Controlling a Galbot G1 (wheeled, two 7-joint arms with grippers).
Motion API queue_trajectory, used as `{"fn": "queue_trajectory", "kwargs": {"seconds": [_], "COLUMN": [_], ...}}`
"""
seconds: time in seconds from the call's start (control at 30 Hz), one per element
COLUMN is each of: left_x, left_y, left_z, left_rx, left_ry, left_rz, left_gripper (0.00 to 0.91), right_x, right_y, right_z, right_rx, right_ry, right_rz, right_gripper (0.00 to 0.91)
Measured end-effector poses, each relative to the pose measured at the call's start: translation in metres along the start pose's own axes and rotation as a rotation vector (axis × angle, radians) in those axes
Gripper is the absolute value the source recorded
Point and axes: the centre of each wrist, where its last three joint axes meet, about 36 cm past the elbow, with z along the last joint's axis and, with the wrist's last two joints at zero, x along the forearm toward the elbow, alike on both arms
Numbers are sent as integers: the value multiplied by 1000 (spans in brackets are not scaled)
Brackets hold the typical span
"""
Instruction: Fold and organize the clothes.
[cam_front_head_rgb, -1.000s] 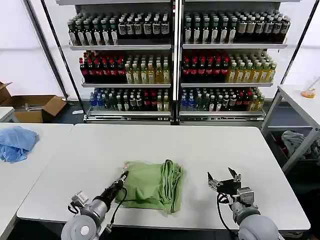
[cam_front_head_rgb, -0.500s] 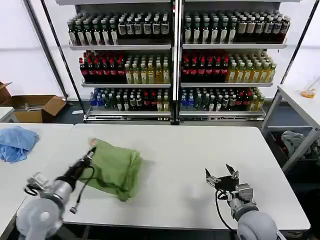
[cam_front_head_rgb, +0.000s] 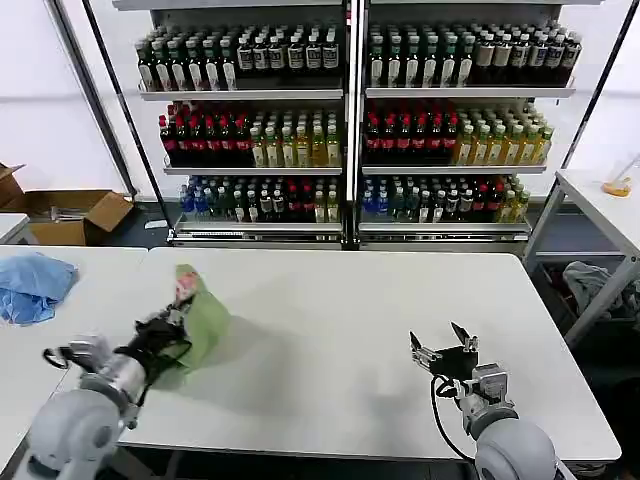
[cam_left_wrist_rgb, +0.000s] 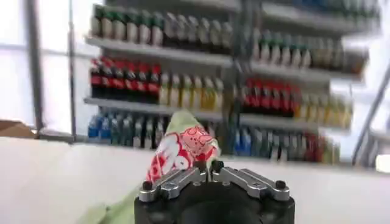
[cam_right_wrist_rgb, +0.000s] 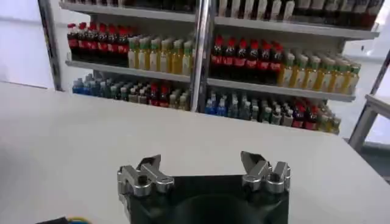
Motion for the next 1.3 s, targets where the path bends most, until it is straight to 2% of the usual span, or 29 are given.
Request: {"fn": "queue_trajectory", "kwargs": {"seconds": [0.2,0.6,0.63,0.83,1.03,1.3], "left_x": [-29,-78,-82,-109,-123,-115], "left_y": [-52,-142,-149,-186,-216,-230], "left_z": [33,52,53,56,68,75], "left_rx": [-146,-145,-138,-110,-102,-54], "left_ry": [63,80,79,49,-21,-140], "left_rz": [51,207,215,268,282,285], "left_gripper": [30,30,907,907,907,907], "right_x": [4,7,7,6,3,-6], "right_y": [-1,-4,-4,-4,-5,0], "right_z": [-1,-1,-1,-4,-6,-7], "right_rx": [1,-1,-1,-10,-25,-73], "right_ry": [-4,-10,-10,-17,-29,-36], "right_rz": [6,14,14,8,-7,-36], "right_gripper": [907,907,907,907,907,907]}}
